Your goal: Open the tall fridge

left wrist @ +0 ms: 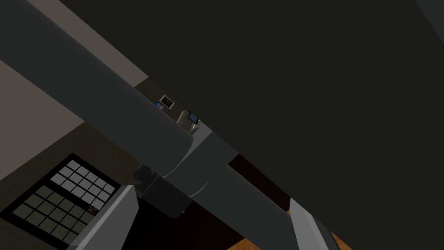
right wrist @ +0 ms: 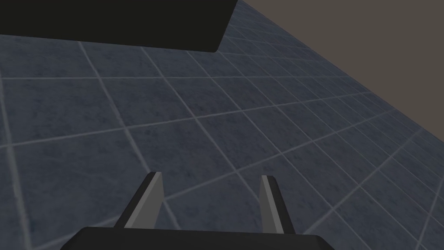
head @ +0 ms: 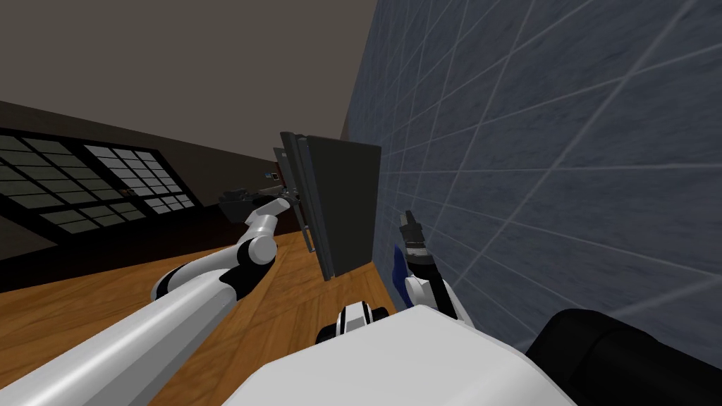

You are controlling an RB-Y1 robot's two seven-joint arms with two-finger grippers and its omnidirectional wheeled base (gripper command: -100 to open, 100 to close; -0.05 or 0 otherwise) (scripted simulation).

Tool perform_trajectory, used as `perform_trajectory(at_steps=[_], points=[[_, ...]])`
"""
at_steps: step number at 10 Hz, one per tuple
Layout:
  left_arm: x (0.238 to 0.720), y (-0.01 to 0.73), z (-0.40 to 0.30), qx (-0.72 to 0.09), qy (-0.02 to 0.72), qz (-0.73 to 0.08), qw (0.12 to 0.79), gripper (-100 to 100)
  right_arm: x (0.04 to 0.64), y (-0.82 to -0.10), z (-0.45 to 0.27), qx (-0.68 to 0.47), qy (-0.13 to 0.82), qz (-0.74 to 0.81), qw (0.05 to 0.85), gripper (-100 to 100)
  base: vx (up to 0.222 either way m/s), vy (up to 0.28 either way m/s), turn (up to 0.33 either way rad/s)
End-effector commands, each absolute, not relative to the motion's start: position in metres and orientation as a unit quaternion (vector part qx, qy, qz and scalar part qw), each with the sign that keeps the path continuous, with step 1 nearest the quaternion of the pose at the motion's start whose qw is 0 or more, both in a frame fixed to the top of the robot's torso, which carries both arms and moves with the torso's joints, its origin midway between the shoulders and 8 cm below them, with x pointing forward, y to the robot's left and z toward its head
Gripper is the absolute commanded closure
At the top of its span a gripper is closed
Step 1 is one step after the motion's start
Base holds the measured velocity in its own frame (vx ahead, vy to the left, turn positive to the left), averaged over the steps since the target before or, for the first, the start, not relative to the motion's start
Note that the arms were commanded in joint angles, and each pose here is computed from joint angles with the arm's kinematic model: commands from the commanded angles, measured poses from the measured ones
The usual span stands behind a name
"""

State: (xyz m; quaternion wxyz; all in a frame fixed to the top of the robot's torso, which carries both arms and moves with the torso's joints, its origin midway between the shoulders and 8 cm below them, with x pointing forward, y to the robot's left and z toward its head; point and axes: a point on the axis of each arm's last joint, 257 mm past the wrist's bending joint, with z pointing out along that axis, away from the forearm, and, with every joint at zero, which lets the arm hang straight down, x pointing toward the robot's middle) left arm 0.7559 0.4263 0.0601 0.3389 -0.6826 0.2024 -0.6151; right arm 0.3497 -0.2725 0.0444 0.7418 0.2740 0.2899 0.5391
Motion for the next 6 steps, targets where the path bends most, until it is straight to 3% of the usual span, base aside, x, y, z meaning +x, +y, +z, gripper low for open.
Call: perform_trajectory(at_steps=[1, 4, 6], points=[[0.7565, 0.4245, 0.0596, -0.683, 0.203, -0.615, 0.338, -100, 0.3497, -0.2725, 0.0444, 0.274, 0.290, 0.539, 0.742, 0, 0.004, -0.005, -0.016], [0.7565, 0.4245, 0.0596, -0.683, 0.203, -0.615, 0.338, -100, 0.3497, -0.2725, 0.0444, 0.274, 0.290, 0.539, 0.742, 0, 0.002, 0.005, -0.016], [0.7561, 0.4260, 0.0624, -0.683, 0.203, -0.615, 0.338, -100, 0.3497, -0.2725, 0.0444, 0.274, 0.290, 0.539, 0.742, 0, 0.087, 0.012, -0.011]])
